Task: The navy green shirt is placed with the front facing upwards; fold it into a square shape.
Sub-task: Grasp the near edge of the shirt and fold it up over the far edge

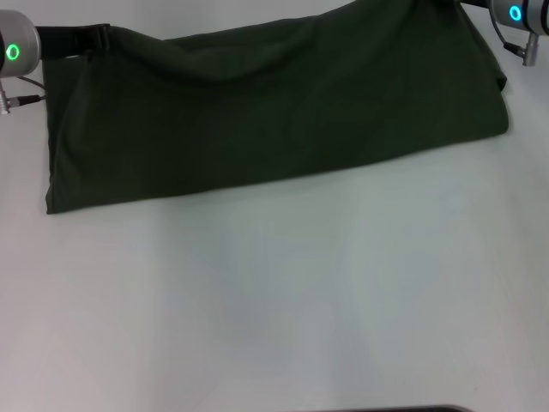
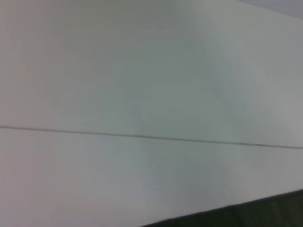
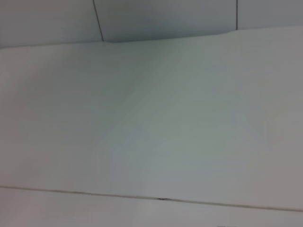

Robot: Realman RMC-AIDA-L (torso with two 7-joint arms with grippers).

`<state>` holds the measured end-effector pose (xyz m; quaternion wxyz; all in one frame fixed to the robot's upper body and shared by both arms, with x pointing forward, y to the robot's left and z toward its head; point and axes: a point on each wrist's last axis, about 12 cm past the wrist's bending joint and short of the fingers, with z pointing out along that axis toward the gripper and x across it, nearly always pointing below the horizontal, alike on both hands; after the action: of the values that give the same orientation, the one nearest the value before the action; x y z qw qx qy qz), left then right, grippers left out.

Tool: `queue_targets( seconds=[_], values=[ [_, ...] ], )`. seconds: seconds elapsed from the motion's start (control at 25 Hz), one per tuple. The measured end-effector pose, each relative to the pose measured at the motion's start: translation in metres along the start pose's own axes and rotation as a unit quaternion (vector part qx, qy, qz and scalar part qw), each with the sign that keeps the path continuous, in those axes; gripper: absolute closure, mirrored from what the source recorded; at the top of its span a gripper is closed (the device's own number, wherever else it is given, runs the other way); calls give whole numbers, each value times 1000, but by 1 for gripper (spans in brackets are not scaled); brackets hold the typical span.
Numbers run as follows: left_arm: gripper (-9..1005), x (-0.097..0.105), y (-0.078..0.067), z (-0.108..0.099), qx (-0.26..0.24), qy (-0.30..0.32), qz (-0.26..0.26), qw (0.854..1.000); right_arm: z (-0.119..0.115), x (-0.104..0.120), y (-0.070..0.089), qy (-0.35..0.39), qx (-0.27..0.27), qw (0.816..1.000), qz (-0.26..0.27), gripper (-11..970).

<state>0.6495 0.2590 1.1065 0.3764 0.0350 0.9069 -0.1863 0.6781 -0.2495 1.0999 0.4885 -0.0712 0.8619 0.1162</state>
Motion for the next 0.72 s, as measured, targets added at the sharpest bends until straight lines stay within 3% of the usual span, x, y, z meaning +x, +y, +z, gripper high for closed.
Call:
queue_targets(
  seconds=[0.32, 0.72],
  values=[
    [828, 2, 6, -2, -3, 1, -30, 1000, 0, 1, 1, 8, -2, 1000, -19, 791],
    [792, 6, 19, -6, -24, -6, -63, 998, 3, -7, 5, 0, 2, 999, -33, 544]
  ],
)
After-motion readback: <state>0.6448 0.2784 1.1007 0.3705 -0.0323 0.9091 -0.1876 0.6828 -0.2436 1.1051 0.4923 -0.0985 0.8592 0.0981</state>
